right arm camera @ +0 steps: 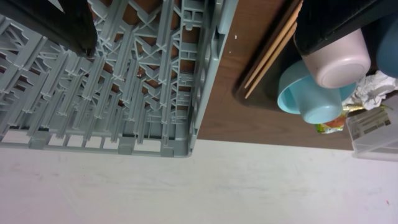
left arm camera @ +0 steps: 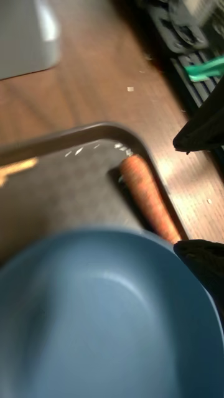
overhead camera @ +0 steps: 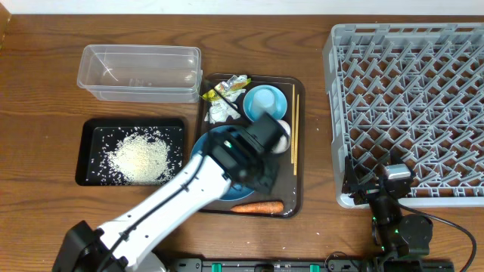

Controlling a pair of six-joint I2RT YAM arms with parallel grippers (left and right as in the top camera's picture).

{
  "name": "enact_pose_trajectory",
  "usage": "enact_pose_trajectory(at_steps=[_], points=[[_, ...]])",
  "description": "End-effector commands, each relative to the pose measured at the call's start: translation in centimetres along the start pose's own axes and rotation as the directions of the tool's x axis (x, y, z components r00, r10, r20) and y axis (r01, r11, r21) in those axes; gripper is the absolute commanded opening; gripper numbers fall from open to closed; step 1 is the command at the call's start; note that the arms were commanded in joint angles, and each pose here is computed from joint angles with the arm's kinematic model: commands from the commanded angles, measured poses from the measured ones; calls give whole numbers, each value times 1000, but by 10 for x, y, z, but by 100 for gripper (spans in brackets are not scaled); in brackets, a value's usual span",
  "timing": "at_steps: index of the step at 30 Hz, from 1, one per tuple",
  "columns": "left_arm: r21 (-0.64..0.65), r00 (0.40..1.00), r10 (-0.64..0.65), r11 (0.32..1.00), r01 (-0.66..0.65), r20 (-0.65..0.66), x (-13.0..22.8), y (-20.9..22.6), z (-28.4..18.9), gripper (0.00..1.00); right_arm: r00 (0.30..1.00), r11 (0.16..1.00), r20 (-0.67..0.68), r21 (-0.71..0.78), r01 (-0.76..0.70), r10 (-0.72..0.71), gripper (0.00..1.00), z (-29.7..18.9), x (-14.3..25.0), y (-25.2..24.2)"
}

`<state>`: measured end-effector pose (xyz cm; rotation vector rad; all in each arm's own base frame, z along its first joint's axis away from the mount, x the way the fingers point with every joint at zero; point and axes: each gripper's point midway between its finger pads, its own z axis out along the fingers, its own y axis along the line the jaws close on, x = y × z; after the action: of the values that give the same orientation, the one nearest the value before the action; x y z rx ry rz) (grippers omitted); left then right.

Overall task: Sort waste into correct bins and load items into the dishwasher rack
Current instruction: 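Carry the empty blue bowl back and set it on the brown tray, then grasp the orange carrot on the brown tray with the left gripper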

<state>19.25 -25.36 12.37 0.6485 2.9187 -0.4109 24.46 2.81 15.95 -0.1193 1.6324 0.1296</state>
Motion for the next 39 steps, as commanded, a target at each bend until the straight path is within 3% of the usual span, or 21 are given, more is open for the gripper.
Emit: enact_pose_trajectory(at_steps=[1,4,7,11,16,22,28,33,39], points=[[-43,994,97,994,-99,-39,13,-7,14,49,1000,1000,-3,13,10,-10,99,0,1,-3],[-54,996,47,997,-51,-71,21,-14,25,49,1000,1000,-3,13,10,-10,99,0,1,-3],[-95,982,-159,984,150,-97,26,-14,39,49,1000,1000,-3,13,10,-10,99,0,1,-3],[-158,894,-440,892,424,-84,29,-9,51,49,1000,1000,-3,13,10,-10,99,0,1,-3],[-236,783,-622,760,606,5,27,5,61,52,1000,1000,-3,13,10,-10,99,0,1,-3],[-274,690,-723,659,701,27,35,10,67,53,1000,1000,-3,13,10,-10,99,0,1,-3],[-320,520,-850,471,822,84,58,26,80,55,1000,1000,-3,13,10,-10,99,0,1,-3],[-305,505,-859,460,834,86,63,29,92,57,1000,1000,-3,13,10,-10,99,0,1,-3],[-273,418,-906,386,881,68,61,20,95,57,1000,1000,-3,13,10,-10,99,0,1,-3]])
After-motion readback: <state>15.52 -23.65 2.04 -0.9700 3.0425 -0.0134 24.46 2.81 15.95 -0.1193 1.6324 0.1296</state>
